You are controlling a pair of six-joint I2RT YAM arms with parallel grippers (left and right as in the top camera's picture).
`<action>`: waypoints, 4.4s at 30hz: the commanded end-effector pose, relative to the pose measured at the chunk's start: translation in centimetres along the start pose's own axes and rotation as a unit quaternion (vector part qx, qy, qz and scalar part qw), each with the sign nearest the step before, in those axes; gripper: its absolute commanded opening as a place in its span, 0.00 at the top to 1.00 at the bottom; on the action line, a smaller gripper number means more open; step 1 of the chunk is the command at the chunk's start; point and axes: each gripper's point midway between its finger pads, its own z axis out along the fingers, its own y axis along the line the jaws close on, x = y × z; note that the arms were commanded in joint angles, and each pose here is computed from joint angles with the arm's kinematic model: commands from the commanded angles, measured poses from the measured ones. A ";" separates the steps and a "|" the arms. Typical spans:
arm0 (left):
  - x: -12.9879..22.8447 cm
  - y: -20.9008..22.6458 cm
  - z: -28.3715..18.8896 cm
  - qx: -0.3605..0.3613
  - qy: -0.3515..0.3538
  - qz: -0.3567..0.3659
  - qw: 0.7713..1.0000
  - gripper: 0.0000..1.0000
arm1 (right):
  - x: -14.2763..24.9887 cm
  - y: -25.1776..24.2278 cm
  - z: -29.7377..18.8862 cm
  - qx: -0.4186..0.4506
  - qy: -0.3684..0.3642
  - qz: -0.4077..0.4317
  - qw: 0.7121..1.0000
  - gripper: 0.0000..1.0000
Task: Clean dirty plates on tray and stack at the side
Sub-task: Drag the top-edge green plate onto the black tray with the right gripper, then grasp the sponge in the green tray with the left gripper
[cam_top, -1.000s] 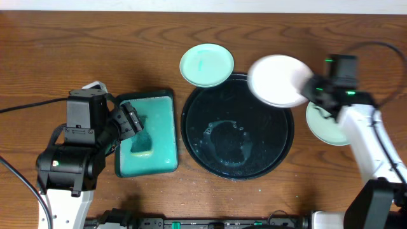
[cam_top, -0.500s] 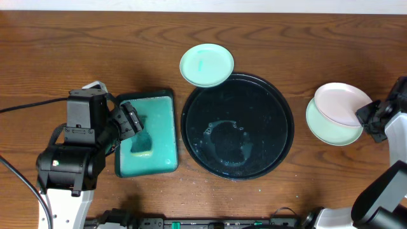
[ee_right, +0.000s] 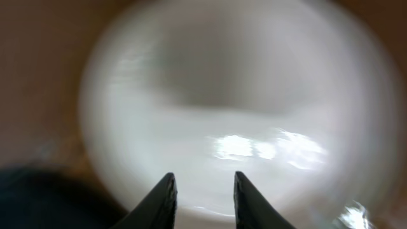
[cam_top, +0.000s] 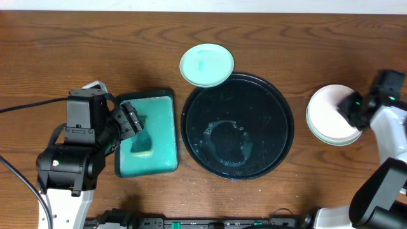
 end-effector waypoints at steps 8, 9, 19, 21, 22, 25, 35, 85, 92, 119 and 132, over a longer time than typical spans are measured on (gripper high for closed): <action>-0.3 0.0 -0.3 0.000 -0.005 -0.001 1.000 0.18 | 11.1 22.9 -3.3 -0.315 -0.018 -0.389 0.865 0.49; -0.3 0.0 -0.3 0.000 -0.005 -0.001 1.000 0.18 | 11.5 23.8 -3.2 -0.302 -0.037 -0.403 0.863 0.45; -0.3 0.0 -0.3 0.000 -0.005 -0.001 1.000 0.18 | 16.5 31.4 -1.6 -0.251 -0.181 -0.467 0.828 0.21; -0.3 0.0 -0.3 0.000 -0.005 -0.001 1.000 0.18 | 17.5 32.4 -0.4 -0.262 -0.188 -0.469 0.822 0.28; -0.3 0.0 -0.3 0.000 -0.005 -0.001 1.000 0.18 | 17.6 32.6 0.1 -0.264 -0.190 -0.469 0.821 0.29; -0.3 0.0 -0.3 0.000 -0.005 -0.001 1.000 0.19 | 18.3 32.9 2.8 -0.264 -0.192 -0.469 0.821 0.31; -0.3 0.0 -0.3 0.000 -0.005 -0.001 1.000 0.18 | 20.8 29.3 7.5 -0.209 -0.119 -0.495 0.835 0.99; -0.3 0.0 -0.3 0.000 -0.005 -0.001 1.000 0.18 | 20.8 16.1 5.1 -0.103 0.165 -0.318 0.928 0.53; -0.3 0.0 -0.3 0.000 -0.005 -0.001 1.000 0.18 | 20.9 16.1 5.6 -0.106 0.173 -0.314 0.928 0.99; 3.7 2.0 4.0 -0.067 0.120 0.004 0.990 0.01 | 20.1 12.1 3.2 -0.050 0.172 -0.471 0.864 0.99; 9.3 4.8 13.8 -0.171 0.279 -0.024 0.945 0.21 | 19.0 12.9 0.1 -0.067 0.141 -0.472 0.868 0.54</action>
